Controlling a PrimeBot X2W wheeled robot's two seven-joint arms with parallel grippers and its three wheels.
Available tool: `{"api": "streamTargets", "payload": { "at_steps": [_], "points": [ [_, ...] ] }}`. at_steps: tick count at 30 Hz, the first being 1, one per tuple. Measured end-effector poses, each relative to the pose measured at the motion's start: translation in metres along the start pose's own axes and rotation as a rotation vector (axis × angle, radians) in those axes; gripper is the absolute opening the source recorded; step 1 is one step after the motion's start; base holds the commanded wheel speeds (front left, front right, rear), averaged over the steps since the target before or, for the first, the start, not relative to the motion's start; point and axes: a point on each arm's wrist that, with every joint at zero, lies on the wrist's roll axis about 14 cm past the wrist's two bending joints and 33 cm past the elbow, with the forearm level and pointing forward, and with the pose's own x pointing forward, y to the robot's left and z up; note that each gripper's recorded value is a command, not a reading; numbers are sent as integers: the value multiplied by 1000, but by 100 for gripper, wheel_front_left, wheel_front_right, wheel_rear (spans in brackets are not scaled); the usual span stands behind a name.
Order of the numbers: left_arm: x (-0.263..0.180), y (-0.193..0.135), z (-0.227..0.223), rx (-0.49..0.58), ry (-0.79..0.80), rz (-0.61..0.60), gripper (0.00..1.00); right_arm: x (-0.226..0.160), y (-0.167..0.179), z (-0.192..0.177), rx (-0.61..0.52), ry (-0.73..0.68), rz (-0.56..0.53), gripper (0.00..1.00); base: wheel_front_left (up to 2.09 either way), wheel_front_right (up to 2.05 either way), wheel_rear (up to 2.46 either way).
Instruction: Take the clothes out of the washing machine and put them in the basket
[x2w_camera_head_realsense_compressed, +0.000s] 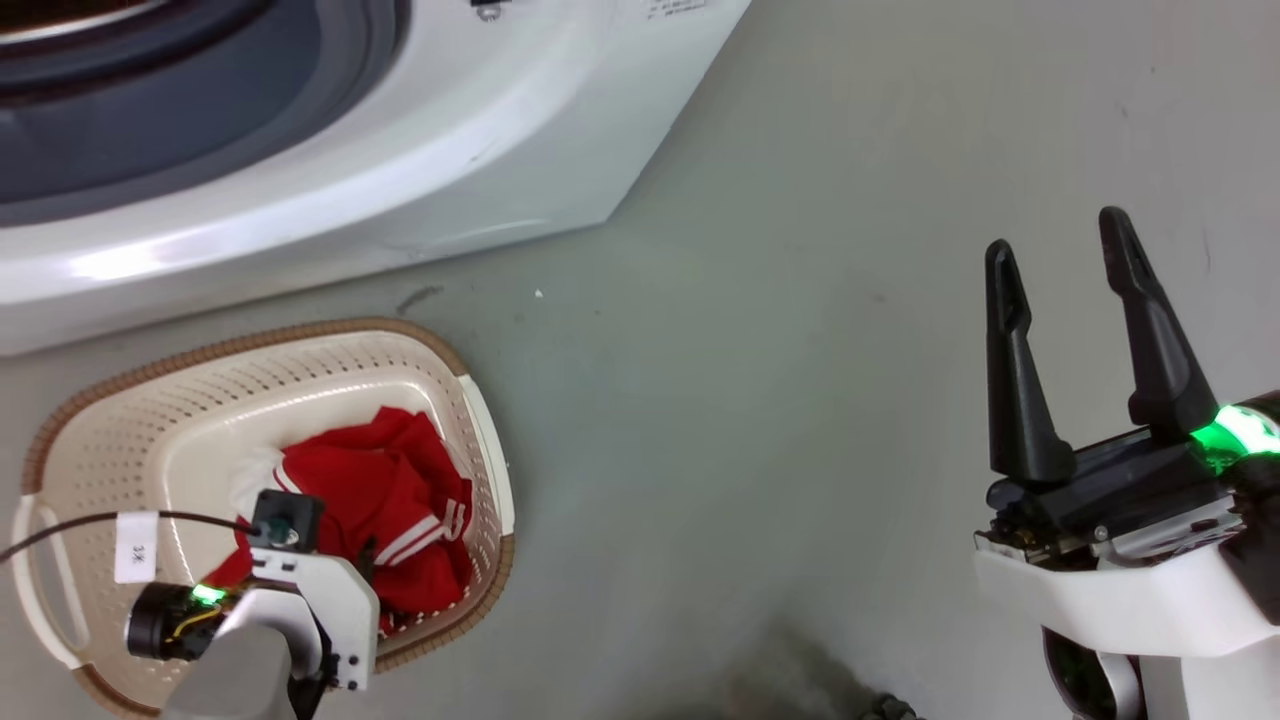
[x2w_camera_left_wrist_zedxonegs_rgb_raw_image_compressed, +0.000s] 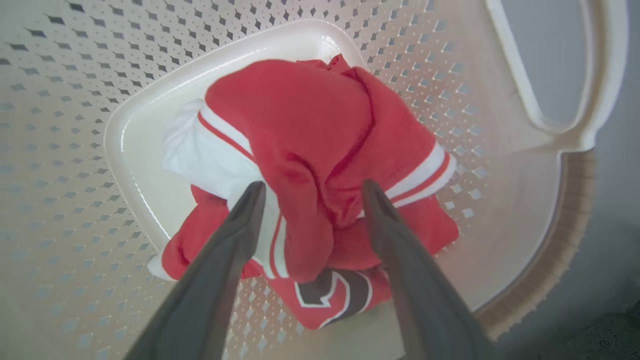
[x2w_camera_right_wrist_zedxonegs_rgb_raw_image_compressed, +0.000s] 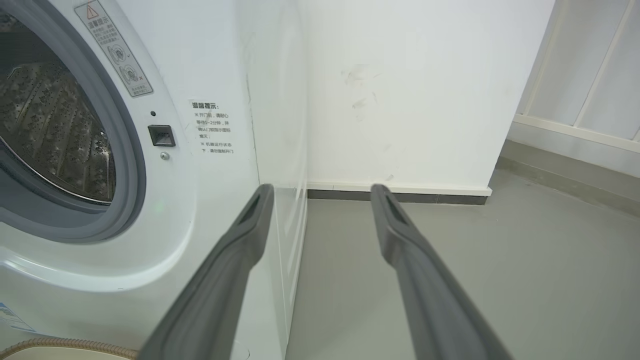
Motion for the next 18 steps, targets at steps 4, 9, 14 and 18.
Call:
{"api": "streamTargets", "payload": {
  "at_steps": [4, 9, 14, 18],
  "points": [
    [-15, -3, 10, 5, -55, 11, 100, -8, 3, 11, 1, -17, 5, 100, 0, 0, 0],
    [-40, -11, 26, -4, -142, 29, 100, -25, 6, 26, 1, -37, 7, 100, 0, 0, 0],
    [-72, -17, 54, -14, -291, 53, 100, -43, 11, 40, 9, -57, 10, 100, 0, 0, 0],
    [-101, -16, 71, -36, -408, 91, 100, -57, 16, 50, 18, -76, 20, 100, 0, 0, 0]
  ]
}}
